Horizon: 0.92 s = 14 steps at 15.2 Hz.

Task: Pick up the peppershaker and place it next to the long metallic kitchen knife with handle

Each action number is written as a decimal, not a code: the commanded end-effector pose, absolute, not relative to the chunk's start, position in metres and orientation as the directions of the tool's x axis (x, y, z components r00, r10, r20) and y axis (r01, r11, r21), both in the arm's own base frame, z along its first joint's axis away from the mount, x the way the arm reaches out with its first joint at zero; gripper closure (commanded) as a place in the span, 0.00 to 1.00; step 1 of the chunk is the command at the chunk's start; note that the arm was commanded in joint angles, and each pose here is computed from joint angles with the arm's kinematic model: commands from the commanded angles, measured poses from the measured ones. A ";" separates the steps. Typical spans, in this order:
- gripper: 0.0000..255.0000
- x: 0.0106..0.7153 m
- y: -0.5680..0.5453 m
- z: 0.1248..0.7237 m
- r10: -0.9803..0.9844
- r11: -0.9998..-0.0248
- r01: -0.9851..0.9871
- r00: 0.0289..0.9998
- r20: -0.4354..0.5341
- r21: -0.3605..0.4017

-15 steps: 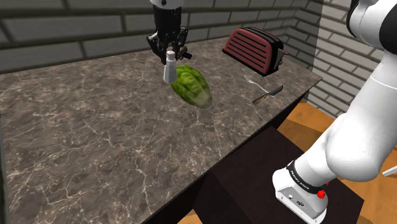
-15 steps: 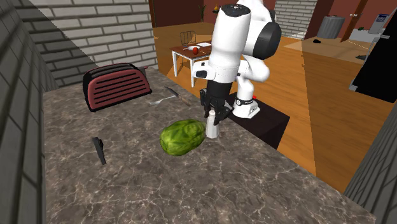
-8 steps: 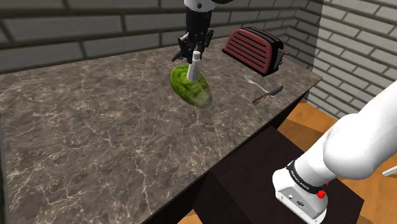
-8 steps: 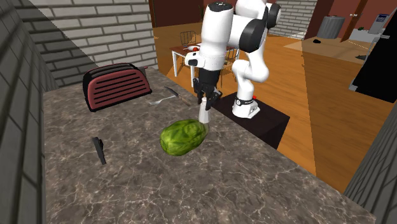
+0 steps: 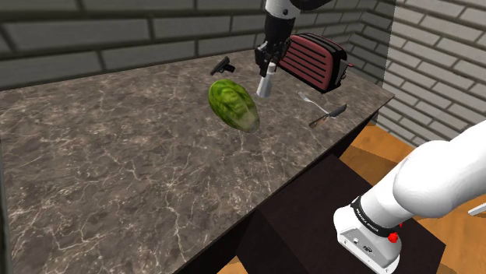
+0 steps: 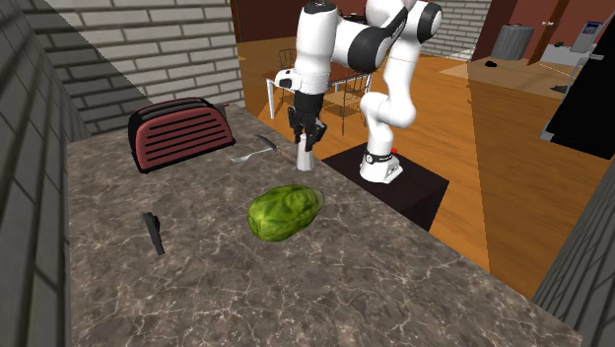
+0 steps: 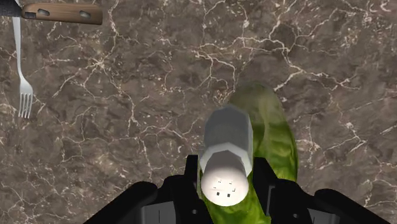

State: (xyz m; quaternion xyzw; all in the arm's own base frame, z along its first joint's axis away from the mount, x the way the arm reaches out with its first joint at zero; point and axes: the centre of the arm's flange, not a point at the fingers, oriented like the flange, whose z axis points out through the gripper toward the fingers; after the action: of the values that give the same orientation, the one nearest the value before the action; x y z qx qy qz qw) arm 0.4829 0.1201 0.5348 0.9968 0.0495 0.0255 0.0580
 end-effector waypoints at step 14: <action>1.00 0.423 -0.068 0.537 0.103 -0.988 0.097 0.994 0.045 0.118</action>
State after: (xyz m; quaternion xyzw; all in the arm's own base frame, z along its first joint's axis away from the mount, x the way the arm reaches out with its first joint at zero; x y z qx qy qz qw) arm 0.4270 -0.0549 0.5396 0.9968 0.0492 0.0256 0.0578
